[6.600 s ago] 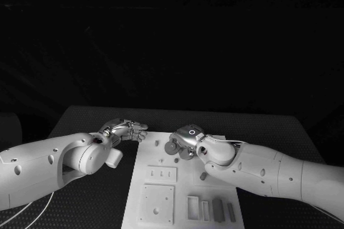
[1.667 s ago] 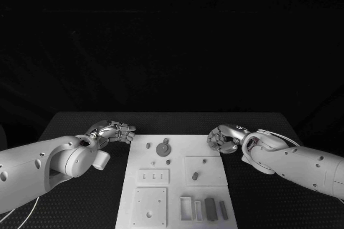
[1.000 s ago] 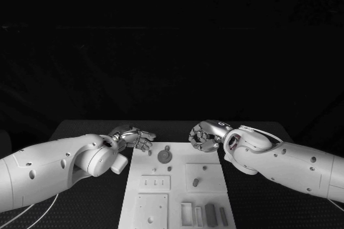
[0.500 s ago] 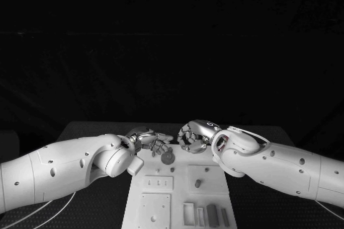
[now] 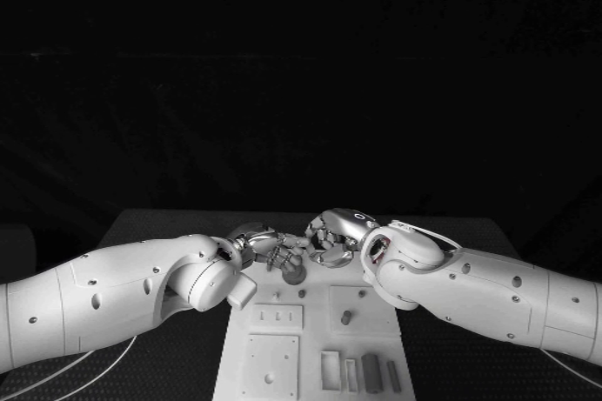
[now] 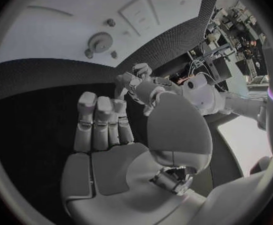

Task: Assemble the parts on the task board

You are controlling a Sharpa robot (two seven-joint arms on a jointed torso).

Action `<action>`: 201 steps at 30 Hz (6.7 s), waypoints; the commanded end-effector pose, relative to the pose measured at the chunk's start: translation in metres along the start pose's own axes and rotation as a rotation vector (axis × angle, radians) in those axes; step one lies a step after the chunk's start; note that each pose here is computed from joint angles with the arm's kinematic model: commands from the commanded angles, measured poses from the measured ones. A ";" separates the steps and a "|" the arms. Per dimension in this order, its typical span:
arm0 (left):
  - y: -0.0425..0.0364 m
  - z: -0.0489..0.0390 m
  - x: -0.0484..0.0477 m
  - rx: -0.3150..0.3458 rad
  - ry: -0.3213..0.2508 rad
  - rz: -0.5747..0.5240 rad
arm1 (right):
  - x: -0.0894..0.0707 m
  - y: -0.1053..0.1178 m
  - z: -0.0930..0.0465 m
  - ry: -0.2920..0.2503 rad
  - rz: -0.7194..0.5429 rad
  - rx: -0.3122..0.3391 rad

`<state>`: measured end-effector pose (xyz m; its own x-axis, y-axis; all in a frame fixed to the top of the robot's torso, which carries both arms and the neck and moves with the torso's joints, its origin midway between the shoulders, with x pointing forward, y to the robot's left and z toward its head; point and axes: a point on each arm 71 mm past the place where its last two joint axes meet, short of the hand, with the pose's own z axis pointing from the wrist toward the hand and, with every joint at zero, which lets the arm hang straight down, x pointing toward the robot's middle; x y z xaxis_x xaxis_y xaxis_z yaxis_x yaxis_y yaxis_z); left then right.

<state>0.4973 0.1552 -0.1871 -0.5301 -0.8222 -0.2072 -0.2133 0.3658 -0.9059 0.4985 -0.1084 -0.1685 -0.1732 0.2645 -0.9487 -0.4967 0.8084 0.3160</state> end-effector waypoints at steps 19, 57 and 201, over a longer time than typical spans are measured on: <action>0.0047 0.0010 0.0051 -0.034 0.026 0.024 | 0.002 0.012 -0.001 -0.015 -0.013 -0.030; 0.0052 0.0031 0.0087 -0.031 0.045 0.017 | 0.015 0.024 0.001 0.019 0.015 -0.056; 0.0380 0.0106 0.0147 -0.425 0.081 0.744 | -0.087 -0.119 0.021 -0.242 0.773 0.148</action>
<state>0.4910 0.1545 -0.2284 -0.6973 -0.3061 -0.6481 -0.0880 0.9339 -0.3465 0.5906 -0.2201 -0.1245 -0.1931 0.8581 -0.4758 -0.1879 0.4436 0.8763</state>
